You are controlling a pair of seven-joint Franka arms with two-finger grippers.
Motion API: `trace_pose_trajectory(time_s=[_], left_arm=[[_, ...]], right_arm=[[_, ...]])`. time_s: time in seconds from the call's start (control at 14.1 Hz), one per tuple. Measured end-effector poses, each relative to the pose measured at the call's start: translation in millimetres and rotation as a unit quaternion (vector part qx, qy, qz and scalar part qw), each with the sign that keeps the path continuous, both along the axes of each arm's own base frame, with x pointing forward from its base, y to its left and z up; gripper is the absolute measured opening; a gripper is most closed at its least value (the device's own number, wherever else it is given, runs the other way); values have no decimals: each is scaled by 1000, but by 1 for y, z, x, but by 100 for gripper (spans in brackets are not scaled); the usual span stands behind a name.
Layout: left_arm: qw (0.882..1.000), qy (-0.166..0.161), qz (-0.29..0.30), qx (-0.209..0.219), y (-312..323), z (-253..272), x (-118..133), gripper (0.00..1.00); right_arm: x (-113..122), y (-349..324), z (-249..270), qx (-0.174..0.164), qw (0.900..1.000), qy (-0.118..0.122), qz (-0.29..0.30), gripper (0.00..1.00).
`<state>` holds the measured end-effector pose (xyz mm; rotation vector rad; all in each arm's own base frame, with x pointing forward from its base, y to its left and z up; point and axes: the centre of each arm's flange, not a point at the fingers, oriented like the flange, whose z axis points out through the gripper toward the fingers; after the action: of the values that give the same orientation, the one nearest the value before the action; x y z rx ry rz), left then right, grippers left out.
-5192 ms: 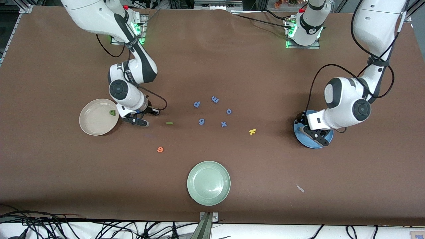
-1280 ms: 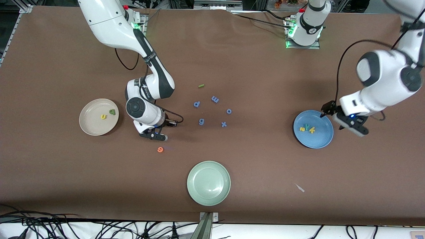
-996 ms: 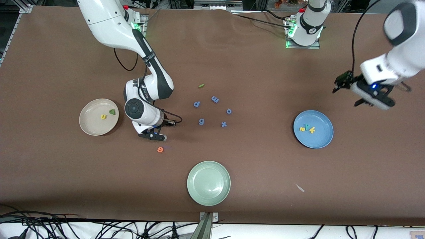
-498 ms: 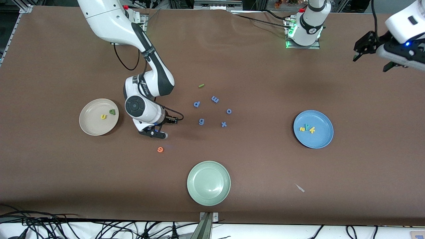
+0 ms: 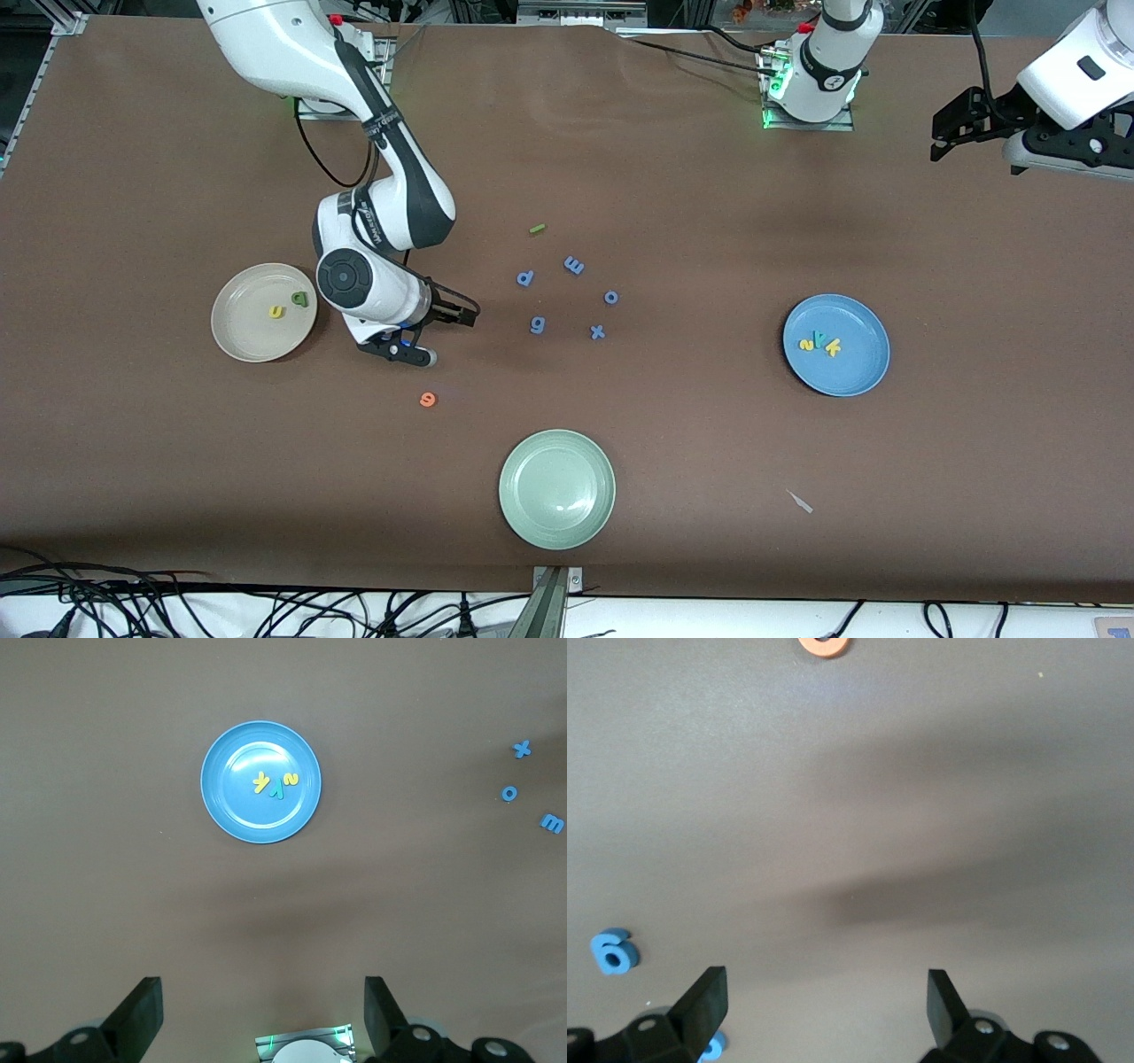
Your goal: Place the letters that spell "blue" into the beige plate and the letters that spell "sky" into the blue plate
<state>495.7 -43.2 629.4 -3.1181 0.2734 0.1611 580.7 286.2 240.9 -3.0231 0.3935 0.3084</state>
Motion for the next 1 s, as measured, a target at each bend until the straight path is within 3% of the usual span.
trace_pose_trajectory(time_s=[0.43,0.64,1.0], left_arm=[[1000,-1,0,0,-2,0,6,100],[1000,-8,0,-2,-2,4,20,100],[1000,-9,0,-3,-3,2,36,100]], right_arm=[[-6,-5,18,-2,999,3,-32,100],[-10,-1,26,-4,998,3,-56,100],[-48,51,31,-30,989,21,-144,100]])
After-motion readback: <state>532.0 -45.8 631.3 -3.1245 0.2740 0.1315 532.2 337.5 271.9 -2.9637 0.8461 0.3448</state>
